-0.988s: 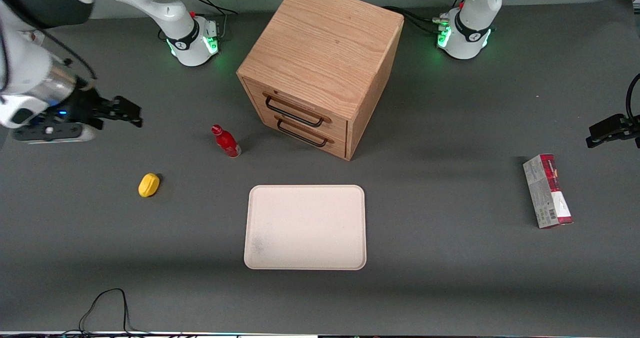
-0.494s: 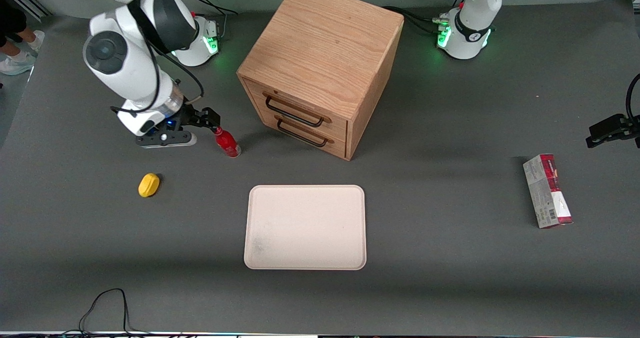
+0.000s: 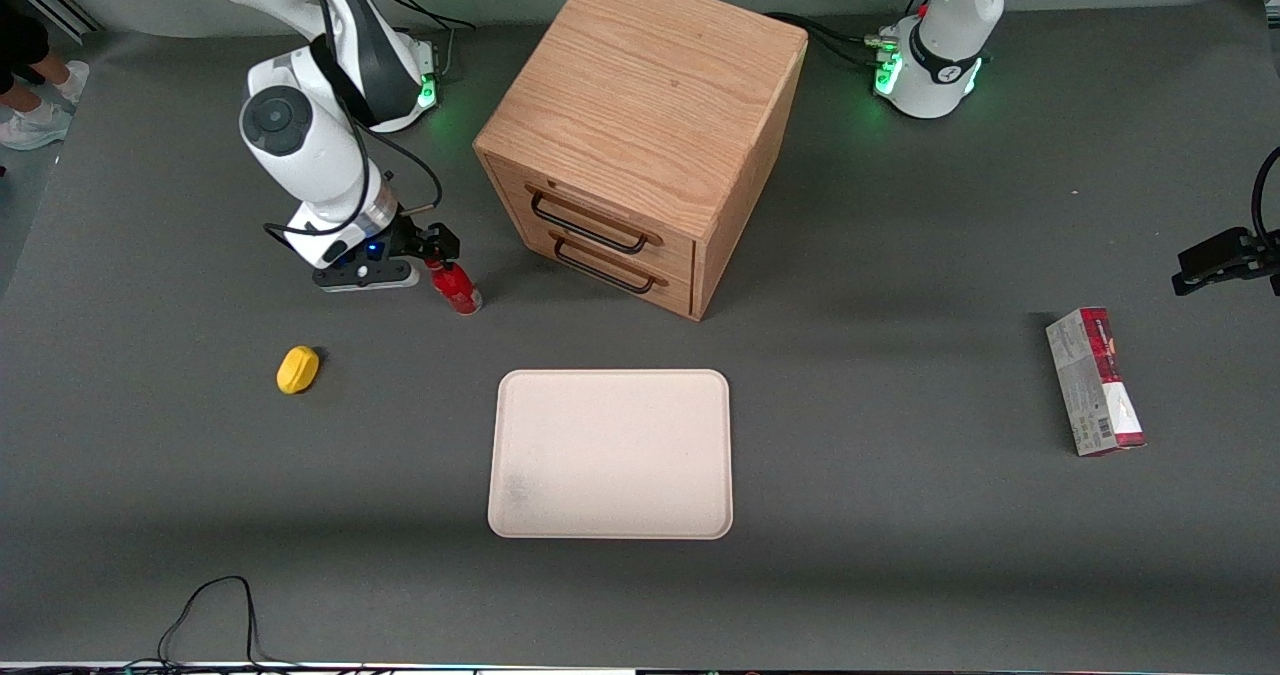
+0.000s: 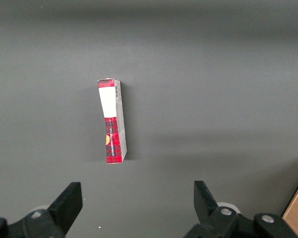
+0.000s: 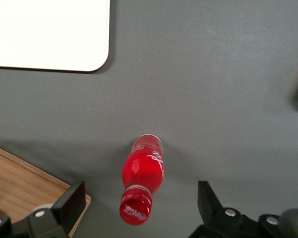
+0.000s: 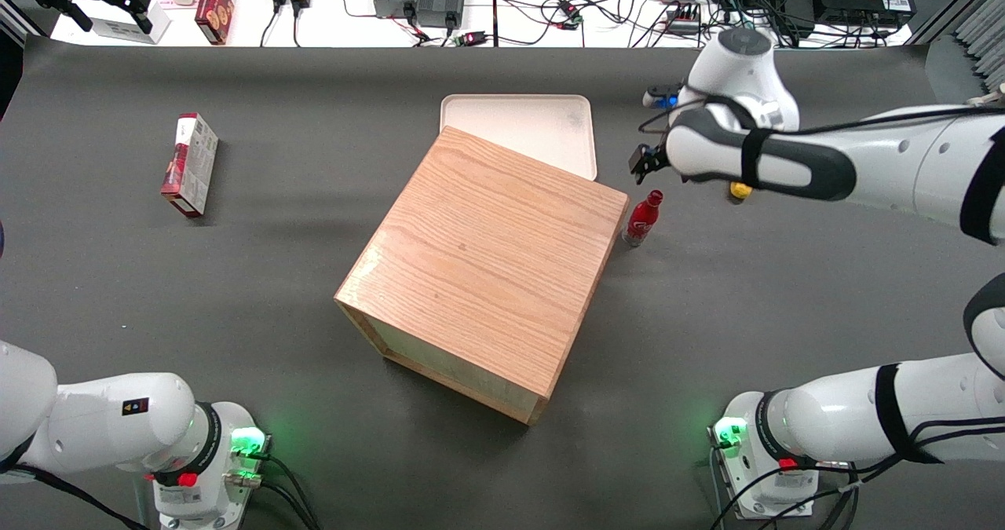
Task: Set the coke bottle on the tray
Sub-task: 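Lower the right gripper over the bottle cap and close on it, then lift the bottle and carry it with the right gripper to the tray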
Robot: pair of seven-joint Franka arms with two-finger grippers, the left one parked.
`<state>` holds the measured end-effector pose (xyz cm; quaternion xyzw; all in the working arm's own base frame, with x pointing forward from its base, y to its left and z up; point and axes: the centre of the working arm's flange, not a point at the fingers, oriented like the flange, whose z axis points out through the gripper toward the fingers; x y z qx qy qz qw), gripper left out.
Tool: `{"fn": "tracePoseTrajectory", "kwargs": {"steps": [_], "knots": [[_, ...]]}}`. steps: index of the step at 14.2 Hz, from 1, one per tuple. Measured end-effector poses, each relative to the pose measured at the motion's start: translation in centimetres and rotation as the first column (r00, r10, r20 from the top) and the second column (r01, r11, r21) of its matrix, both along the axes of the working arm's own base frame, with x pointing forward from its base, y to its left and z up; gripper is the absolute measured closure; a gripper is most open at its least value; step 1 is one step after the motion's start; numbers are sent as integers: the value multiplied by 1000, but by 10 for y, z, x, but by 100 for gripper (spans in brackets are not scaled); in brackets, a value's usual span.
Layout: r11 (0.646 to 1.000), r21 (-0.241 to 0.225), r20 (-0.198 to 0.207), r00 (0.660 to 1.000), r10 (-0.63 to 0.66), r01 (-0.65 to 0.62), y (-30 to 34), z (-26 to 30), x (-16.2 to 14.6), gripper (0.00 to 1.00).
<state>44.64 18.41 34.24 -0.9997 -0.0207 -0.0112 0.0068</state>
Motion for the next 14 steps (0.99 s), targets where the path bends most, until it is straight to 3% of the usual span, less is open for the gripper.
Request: {"fn": "tracePoseTrajectory", "kwargs": {"steps": [2, 7, 8, 13, 14], "knots": [[1000, 4, 15, 1000, 6, -6, -2, -21, -13, 0], [1000, 0, 9, 1000, 6, -6, -6, -33, -22, 3], [1000, 0, 9, 1000, 5, -5, -6, -33, -22, 10], [1000, 5, 16, 1000, -14, 14, -7, -30, -19, 66], [1000, 5, 17, 1000, -19, 19, -8, -30, -18, 67]]}}
